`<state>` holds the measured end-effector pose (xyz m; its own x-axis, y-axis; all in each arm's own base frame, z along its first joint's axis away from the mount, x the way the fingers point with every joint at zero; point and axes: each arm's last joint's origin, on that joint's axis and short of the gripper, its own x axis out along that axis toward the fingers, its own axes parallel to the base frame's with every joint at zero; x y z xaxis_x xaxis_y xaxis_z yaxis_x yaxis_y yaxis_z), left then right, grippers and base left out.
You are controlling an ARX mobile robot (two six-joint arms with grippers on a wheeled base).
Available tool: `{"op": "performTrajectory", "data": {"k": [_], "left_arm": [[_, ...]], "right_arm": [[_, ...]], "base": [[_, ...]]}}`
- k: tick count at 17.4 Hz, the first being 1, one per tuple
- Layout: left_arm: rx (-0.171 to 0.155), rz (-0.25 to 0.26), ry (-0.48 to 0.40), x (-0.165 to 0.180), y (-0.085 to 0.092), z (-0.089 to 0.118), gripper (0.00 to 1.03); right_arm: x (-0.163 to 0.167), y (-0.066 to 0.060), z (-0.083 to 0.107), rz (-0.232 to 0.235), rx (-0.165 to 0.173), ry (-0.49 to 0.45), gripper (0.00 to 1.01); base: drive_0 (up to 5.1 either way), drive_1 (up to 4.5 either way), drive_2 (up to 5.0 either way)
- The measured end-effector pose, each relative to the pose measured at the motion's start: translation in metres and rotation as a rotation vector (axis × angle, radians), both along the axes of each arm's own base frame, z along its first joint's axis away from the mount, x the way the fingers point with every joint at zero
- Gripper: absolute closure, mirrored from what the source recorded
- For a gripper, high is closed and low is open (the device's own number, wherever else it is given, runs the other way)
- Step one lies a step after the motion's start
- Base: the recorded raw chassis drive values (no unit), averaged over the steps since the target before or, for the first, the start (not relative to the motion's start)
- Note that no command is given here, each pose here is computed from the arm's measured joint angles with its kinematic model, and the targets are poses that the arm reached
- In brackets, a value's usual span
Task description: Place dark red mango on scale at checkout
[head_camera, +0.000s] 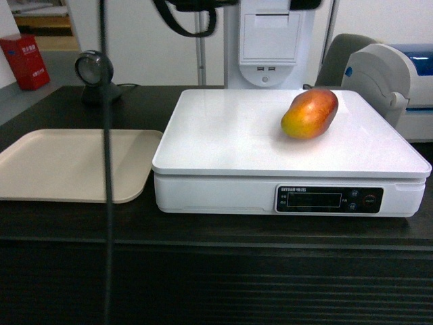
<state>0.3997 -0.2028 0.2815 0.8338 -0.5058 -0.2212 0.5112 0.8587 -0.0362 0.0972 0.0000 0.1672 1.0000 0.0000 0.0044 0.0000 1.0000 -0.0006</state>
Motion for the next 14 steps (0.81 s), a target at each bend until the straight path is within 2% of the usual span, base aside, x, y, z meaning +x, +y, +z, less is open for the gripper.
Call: {"op": "performTrajectory", "data": {"k": [3, 5, 7, 9, 11, 14], "left_arm": [[-0.065, 0.137, -0.063, -0.02, 0.067, 0.018, 0.05], [-0.085, 0.209, -0.09, -0.045, 0.105, 0.023, 0.05], [-0.131, 0.275, -0.106, -0.07, 0.142, 0.027, 0.05], [-0.142, 0.374, -0.161, -0.095, 0.178, 0.032, 0.05], [-0.133, 0.476, -0.224, -0.122, 0.211, 0.037, 0.05], [-0.122, 0.522, -0.233, -0.137, 0.227, 0.035, 0.05]], "right_arm": [[0.0, 0.0, 0.0, 0.0, 0.0, 0.0, 0.03], [0.0, 0.0, 0.0, 0.0, 0.0, 0.0, 0.03], [0.0, 0.0, 0.0, 0.0, 0.0, 0.0, 0.03], [0.0, 0.0, 0.0, 0.0, 0.0, 0.0, 0.03], [0.0, 0.0, 0.0, 0.0, 0.0, 0.0, 0.03], [0.0, 0.0, 0.0, 0.0, 0.0, 0.0, 0.03]], "base": [[0.0, 0.0, 0.0], [0.0, 0.0, 0.0], [0.0, 0.0, 0.0], [0.0, 0.0, 0.0], [0.0, 0.0, 0.0], [0.0, 0.0, 0.0]]}}
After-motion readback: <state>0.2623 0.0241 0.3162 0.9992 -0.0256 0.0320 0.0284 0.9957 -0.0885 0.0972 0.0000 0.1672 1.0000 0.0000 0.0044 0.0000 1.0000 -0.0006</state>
